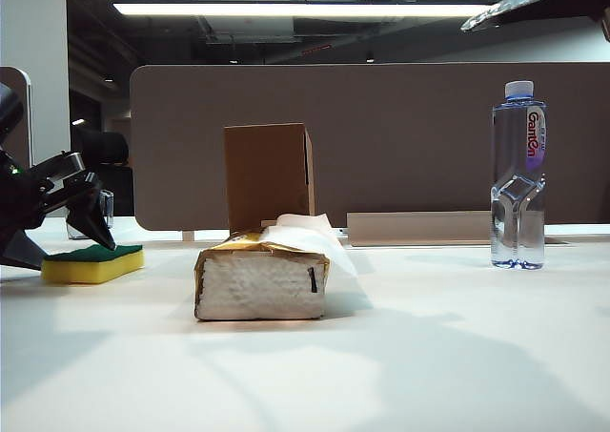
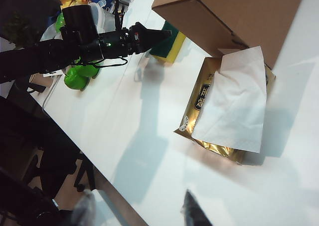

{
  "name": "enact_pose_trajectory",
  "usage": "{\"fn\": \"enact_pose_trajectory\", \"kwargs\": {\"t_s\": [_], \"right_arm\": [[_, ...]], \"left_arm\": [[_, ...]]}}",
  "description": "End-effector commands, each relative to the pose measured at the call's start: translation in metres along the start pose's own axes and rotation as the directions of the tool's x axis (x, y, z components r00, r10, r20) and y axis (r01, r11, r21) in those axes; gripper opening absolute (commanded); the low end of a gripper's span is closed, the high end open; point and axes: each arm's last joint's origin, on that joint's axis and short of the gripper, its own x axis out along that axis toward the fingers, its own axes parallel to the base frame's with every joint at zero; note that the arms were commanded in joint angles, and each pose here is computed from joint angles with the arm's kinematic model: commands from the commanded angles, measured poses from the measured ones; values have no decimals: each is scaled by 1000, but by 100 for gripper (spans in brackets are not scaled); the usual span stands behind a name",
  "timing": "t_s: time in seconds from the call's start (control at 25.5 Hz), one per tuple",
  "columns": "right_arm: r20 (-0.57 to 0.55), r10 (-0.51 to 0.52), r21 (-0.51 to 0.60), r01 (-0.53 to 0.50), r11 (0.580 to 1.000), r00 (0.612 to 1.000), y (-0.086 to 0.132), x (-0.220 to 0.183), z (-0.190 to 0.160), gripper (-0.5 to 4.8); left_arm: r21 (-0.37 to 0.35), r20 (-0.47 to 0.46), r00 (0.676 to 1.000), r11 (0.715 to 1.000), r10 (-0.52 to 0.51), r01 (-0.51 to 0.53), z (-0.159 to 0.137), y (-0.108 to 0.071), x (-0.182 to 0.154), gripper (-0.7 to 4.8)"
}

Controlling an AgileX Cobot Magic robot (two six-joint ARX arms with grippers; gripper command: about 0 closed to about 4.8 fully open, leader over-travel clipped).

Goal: Move the sponge from left to right to wipe the table, avoiding obstacles on the table, and finally reaching the bottle of mineral water.

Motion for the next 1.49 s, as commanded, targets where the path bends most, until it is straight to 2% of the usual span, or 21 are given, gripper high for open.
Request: {"fn": "enact_pose_trajectory", "kwargs": {"t_s": [0.04,0.08,0.12,0.28,0.35,0.55,0.59,0.67,0.83,0.86,0.9,0.98,1.1,1.22,1.34,1.49], "right_arm": [[10,12,-18,-12,1000,1000,2,-1,2,230],[10,11,-18,-11,1000,1000,2,-1,2,230],[10,12,-18,-11,1000,1000,2,-1,2,230],[10,12,-18,-12,1000,1000,2,-1,2,230],[10,12,-18,-11,1000,1000,2,-1,2,230],[7,11,-16,-11,1000,1000,2,-1,1,230],[7,12,-15,-12,1000,1000,2,-1,1,230],[7,12,-15,-12,1000,1000,2,-1,1,230],[7,12,-15,-12,1000,1000,2,-1,1,230],[7,12,-15,-12,1000,1000,2,-1,1,230],[7,12,-15,-12,1000,1000,2,-1,1,230],[5,14,-15,-14,1000,1000,2,-1,1,230],[3,17,-14,-17,1000,1000,2,-1,1,230],[2,17,-13,-17,1000,1000,2,-1,1,230],[-2,15,-9,-15,1000,1000,2,-1,1,230],[-2,16,-9,-16,1000,1000,2,-1,1,230]], "left_arm": [[-2,-13,1000,1000,8,-8,-2,1,2,479],[-4,-17,1000,1000,10,-10,-2,1,2,479],[-6,-21,1000,1000,10,-10,-3,1,2,452],[-10,-33,999,1000,6,-6,-5,1,4,413],[-13,-42,999,1000,5,-6,-6,1,4,340],[-14,-47,999,1000,8,-8,-6,1,4,325],[6,-51,999,1000,9,-9,-7,1,4,264],[20,-52,999,1000,9,-8,-7,1,4,210],[17,-65,998,1000,22,-21,-9,1,6,204],[16,-74,996,999,40,-39,-10,1,8,154],[12,-84,996,999,43,-42,-12,2,10,59],[4,-104,994,999,37,-36,-16,3,14,2],[6,-119,992,999,37,-36,-19,3,17,-6],[43,-120,992,999,38,-33,-19,3,17,-6],[37,-133,990,999,38,-33,-20,3,16,-6],[62,-190,981,998,32,-20,-26,3,15,-6]]}}
